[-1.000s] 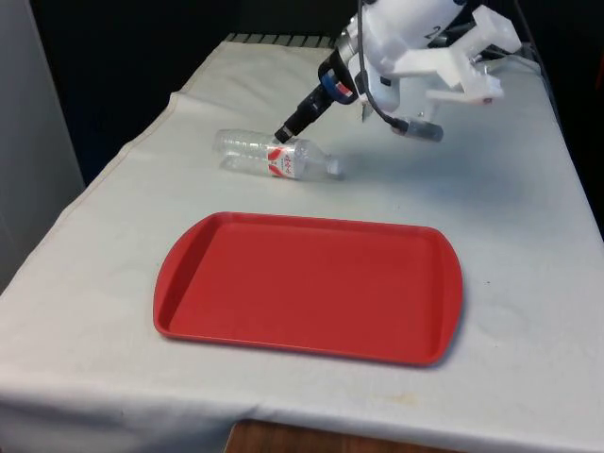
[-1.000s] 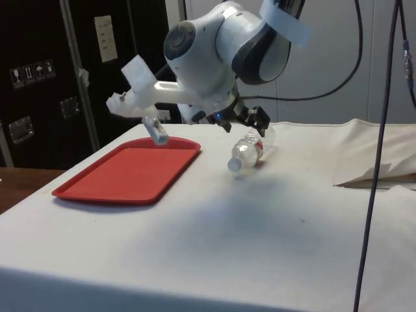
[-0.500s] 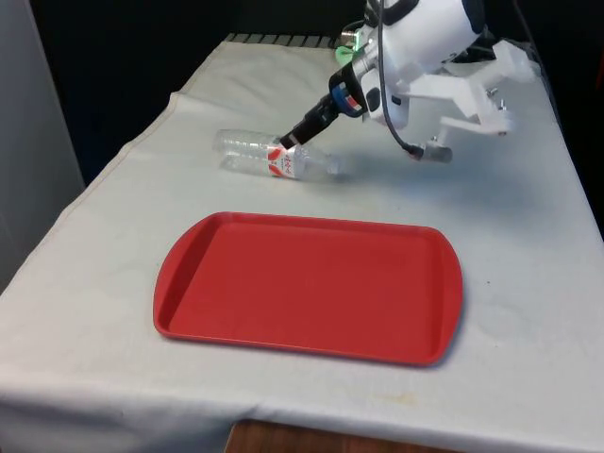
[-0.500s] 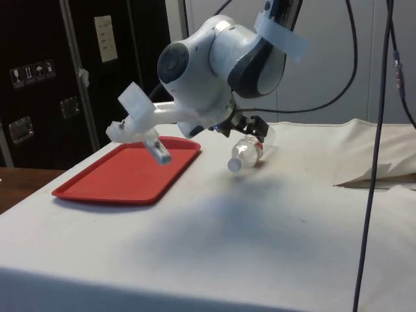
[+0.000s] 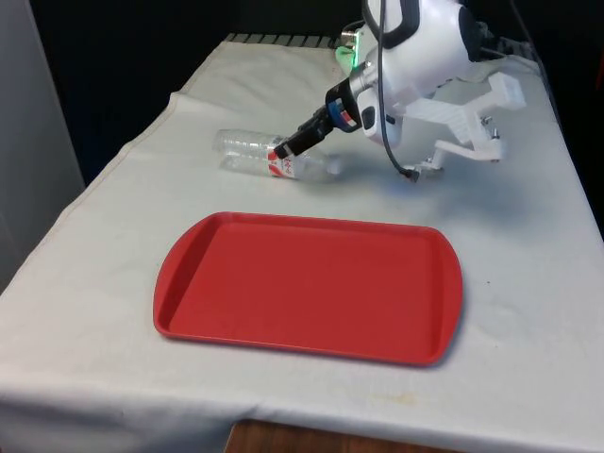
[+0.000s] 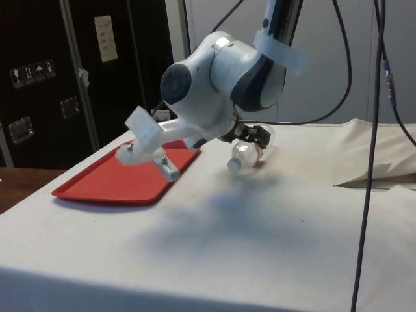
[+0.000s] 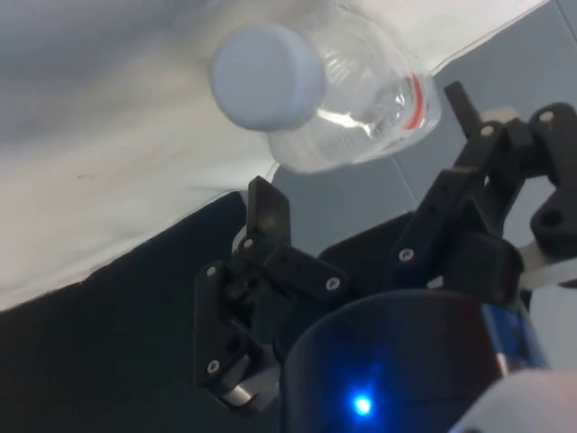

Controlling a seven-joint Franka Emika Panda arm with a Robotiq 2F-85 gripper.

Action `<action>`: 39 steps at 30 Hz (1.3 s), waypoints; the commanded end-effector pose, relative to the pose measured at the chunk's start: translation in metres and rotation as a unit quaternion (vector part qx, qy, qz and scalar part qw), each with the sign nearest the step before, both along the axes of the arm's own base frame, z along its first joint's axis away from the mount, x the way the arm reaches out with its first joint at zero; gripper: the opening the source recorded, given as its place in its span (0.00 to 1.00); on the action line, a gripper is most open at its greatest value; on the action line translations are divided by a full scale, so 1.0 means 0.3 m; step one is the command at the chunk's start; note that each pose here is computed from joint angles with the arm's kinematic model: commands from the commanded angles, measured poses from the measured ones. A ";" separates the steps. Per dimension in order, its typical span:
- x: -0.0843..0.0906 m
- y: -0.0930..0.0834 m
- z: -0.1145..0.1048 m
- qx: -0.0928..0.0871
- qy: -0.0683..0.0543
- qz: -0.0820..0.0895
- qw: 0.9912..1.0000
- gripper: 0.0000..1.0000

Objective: Place the bottle upright on the tray.

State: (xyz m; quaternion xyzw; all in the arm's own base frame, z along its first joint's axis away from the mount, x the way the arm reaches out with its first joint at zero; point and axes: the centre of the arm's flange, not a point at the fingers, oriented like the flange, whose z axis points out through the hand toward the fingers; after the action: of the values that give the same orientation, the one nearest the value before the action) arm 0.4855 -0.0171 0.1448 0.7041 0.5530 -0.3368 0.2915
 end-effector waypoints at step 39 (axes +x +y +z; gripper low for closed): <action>0.002 -0.060 -0.075 -0.026 0.001 0.001 1.000 1.00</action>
State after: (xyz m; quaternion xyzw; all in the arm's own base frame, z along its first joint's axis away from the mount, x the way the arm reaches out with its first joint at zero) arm 0.4850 -0.0353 0.1230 0.6947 0.5442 -0.3566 0.3067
